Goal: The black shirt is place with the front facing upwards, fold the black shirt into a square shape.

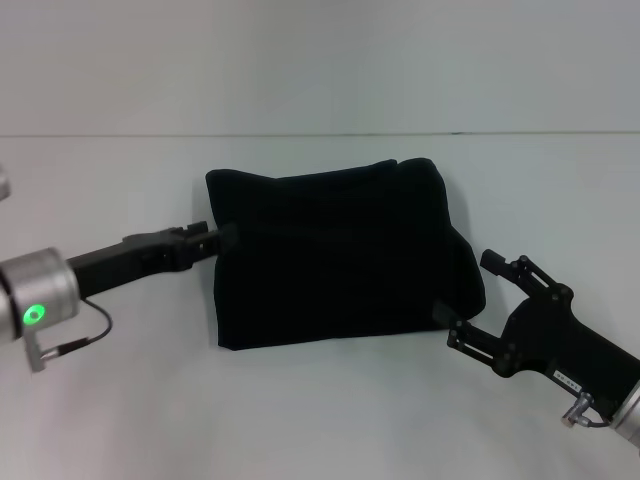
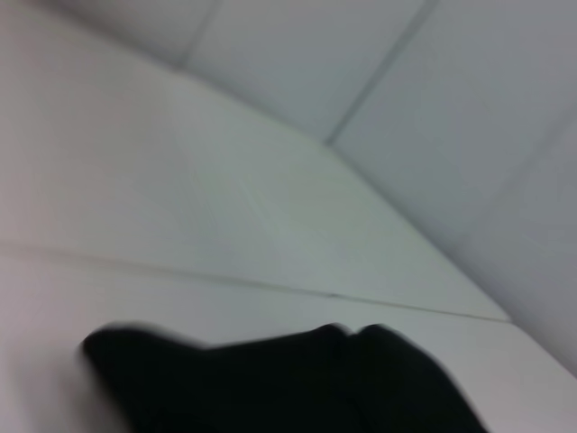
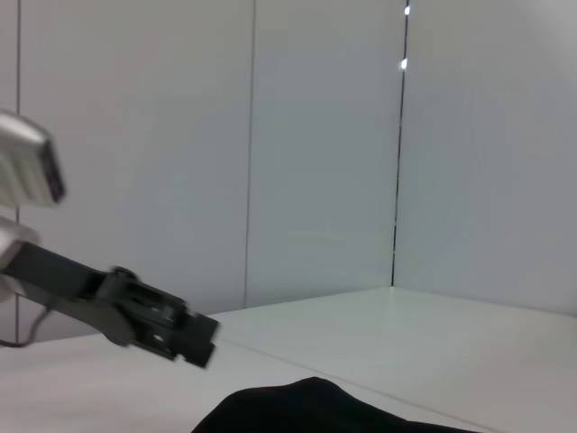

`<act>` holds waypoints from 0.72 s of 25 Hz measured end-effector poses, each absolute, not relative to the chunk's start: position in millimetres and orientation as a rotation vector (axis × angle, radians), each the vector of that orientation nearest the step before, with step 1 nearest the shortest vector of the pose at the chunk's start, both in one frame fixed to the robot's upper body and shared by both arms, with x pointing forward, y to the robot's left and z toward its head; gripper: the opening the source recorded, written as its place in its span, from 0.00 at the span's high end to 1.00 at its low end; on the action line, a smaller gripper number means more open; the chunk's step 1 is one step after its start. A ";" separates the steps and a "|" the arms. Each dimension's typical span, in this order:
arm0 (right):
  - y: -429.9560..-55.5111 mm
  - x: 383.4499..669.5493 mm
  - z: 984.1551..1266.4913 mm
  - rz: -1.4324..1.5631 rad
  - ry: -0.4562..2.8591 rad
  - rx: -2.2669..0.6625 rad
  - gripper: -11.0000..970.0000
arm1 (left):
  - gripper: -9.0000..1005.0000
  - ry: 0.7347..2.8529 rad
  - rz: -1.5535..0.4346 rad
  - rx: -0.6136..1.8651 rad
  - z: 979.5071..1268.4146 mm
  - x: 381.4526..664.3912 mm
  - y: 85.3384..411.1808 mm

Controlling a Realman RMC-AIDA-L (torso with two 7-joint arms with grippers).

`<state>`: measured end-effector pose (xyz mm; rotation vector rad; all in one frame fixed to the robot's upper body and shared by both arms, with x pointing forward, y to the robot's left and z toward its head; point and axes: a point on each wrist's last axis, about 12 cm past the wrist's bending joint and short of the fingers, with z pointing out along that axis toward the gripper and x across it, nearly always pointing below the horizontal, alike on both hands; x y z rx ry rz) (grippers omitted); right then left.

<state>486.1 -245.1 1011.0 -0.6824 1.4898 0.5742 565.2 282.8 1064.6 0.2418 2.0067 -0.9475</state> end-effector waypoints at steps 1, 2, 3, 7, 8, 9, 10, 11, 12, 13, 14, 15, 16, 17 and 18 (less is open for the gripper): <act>-245.3 485.9 1011.2 0.575 1.487 -0.682 0.07 | 0.54 1.966 -0.934 0.306 1066.5 559.0 284.1; -245.5 485.7 1011.4 0.575 1.485 -0.681 0.07 | 0.50 1.922 -0.917 0.377 1068.1 552.3 285.1; -245.5 485.6 1011.6 0.576 1.483 -0.681 0.07 | 0.46 1.872 -0.905 0.457 1069.3 544.7 284.7; -245.6 485.1 1012.4 0.579 1.476 -0.679 0.07 | 0.29 1.672 -0.841 0.682 1066.3 512.7 284.7; -245.5 484.8 1012.5 0.581 1.474 -0.678 0.07 | 0.25 1.644 -0.828 0.704 1064.9 506.9 285.2; -245.4 484.4 1012.6 0.583 1.473 -0.677 0.07 | 0.21 1.616 -0.814 0.733 1062.7 499.6 285.9; -245.1 483.8 1012.5 0.585 1.473 -0.677 0.07 | 0.18 1.616 -0.814 0.733 1062.7 499.6 285.9; -244.9 483.0 1012.2 0.589 1.472 -0.677 0.07 | 0.15 1.592 -0.799 0.763 1060.1 491.7 286.9; -244.5 481.7 1011.9 0.594 1.472 -0.679 0.07 | 0.12 1.585 -0.796 0.791 1055.9 482.0 288.8; -244.4 480.6 1011.5 0.598 1.472 -0.681 0.07 | 0.09 1.586 -0.798 0.799 1054.3 478.6 289.7; -244.5 478.7 1010.8 0.602 1.473 -0.681 0.07 | 0.06 1.594 -0.806 0.805 1052.0 474.0 291.4; -244.7 476.2 1010.0 0.607 1.474 -0.679 0.07 | 0.06 1.605 -0.813 0.803 1049.4 469.1 293.7; -244.8 474.0 1009.2 0.612 1.476 -0.676 0.07 | 0.06 1.618 -0.815 0.794 1047.0 465.2 296.2; -244.9 471.5 1008.1 0.617 1.480 -0.672 0.07 | 0.06 1.624 -0.814 0.788 1045.4 462.7 297.6; -245.2 468.9 1006.7 0.620 1.486 -0.668 0.07 | 0.06 1.634 -0.812 0.778 1042.8 458.6 299.6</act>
